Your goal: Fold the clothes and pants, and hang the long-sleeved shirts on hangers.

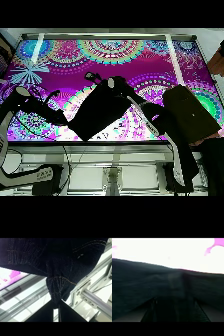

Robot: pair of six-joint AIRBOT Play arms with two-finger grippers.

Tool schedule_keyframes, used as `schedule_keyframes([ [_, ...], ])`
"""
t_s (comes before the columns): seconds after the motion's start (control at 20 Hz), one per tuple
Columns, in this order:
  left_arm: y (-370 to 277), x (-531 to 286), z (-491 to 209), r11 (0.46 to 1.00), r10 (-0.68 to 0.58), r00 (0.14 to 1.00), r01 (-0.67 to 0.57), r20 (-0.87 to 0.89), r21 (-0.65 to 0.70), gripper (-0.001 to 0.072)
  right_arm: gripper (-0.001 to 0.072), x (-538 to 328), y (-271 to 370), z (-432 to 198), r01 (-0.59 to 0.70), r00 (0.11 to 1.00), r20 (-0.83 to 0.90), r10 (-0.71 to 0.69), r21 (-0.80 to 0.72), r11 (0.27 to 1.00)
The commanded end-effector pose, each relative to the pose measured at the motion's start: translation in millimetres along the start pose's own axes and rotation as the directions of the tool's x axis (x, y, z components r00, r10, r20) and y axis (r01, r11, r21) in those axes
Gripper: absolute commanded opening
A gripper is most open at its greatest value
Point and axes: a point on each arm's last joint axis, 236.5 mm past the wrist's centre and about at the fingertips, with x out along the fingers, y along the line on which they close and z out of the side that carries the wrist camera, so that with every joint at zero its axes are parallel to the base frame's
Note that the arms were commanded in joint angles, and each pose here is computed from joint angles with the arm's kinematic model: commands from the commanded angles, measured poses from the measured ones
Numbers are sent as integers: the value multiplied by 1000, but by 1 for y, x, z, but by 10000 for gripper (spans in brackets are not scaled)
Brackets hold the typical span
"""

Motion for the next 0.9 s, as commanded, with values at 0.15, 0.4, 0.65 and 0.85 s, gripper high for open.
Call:
schedule_keyframes([
  [0.15,2,0,4,1000,8,1000,-8,19,1,33,480,2,24,-15,-106,993,-55,104,-31,994],
  [0.4,2,0,4,1000,7,1000,-7,19,11,33,314,8,51,-16,-179,982,-70,174,-60,982],
  [0.65,2,0,5,1000,9,1000,-9,22,24,33,21,-3,41,-16,-150,985,-87,148,-18,989],
  [0.85,4,-20,18,997,40,996,-45,78,69,32,21,-80,-23,15,52,998,-25,-51,40,998],
])
